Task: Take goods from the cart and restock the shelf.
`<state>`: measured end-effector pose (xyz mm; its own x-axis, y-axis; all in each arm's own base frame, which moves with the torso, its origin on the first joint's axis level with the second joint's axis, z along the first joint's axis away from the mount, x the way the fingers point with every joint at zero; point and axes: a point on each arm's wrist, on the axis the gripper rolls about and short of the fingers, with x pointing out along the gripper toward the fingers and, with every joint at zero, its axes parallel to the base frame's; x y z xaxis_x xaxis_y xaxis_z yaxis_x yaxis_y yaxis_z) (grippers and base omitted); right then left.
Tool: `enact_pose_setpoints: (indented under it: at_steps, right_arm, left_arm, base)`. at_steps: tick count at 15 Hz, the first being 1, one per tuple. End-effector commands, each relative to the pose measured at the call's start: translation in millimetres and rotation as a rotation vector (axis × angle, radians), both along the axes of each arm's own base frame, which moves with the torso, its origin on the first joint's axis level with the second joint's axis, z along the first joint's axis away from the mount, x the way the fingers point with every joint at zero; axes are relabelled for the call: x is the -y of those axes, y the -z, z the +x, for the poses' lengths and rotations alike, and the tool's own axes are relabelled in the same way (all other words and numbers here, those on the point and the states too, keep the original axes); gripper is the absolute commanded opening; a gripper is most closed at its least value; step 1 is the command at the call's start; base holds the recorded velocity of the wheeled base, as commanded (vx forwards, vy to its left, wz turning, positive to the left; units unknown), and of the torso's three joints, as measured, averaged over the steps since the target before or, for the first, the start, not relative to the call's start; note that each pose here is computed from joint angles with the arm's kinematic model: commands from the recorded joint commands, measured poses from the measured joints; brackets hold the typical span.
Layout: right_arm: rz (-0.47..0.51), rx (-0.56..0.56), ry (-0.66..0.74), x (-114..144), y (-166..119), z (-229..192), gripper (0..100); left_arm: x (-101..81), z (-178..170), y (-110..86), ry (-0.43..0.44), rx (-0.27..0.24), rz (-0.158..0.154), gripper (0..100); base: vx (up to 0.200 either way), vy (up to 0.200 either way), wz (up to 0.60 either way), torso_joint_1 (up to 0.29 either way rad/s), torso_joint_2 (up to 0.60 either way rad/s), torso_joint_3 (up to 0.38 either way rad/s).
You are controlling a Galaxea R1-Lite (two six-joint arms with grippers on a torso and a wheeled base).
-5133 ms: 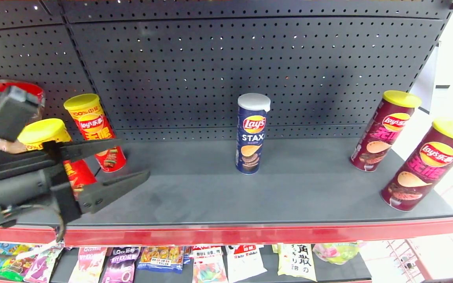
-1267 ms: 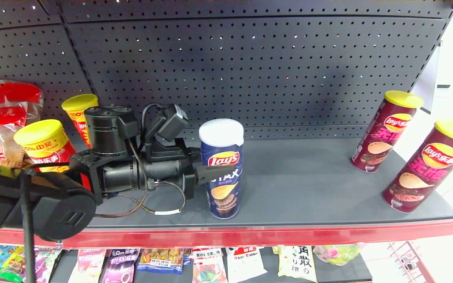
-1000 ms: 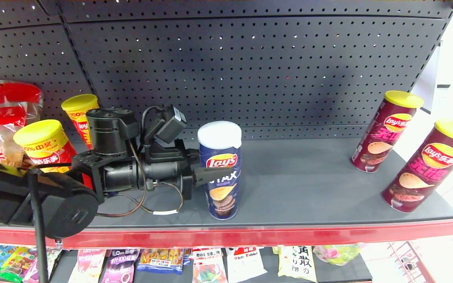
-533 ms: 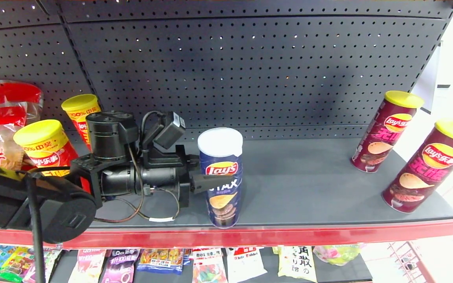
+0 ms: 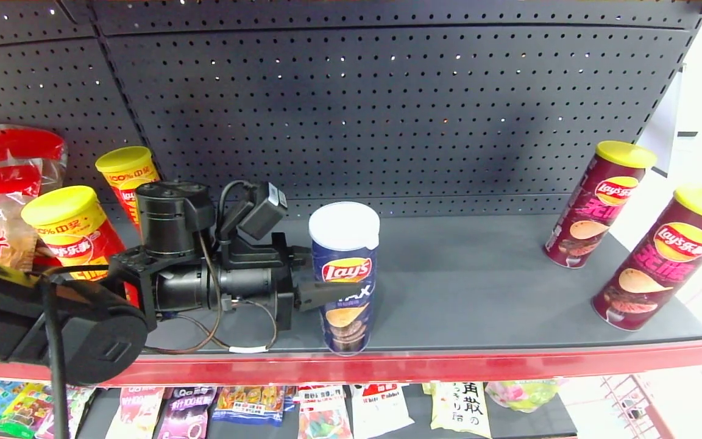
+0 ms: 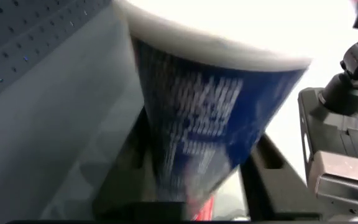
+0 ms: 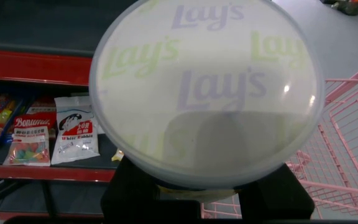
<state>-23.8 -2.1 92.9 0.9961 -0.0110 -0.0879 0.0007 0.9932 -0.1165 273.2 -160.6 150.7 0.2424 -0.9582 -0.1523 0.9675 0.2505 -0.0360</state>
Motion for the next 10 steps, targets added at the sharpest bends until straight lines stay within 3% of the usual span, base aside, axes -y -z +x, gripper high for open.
enact_pose_setpoints:
  at_steps: [1,6,10]
  right_arm:
    - [-0.001,-0.001,0.000,0.0,0.0,-0.1,0]
    - [-0.001,0.001,0.000,0.0,-0.1,0.0,0]
    - [-0.001,0.001,0.001,0.0,0.3,-0.1,0]
  left_arm:
    - [0.3,1.0,1.5,-0.005,-0.004,0.001,100]
    - [-6.5,-5.7,1.9,-0.022,0.003,0.005,100]
    - [-32.5,-20.6,4.1,-0.080,0.035,-0.016,100]
  base:
    - [0.000,0.000,0.00,0.000,0.00,0.000]
    - [0.000,0.000,0.00,0.000,0.00,0.000]
    - [0.000,0.000,0.00,0.000,0.00,0.000]
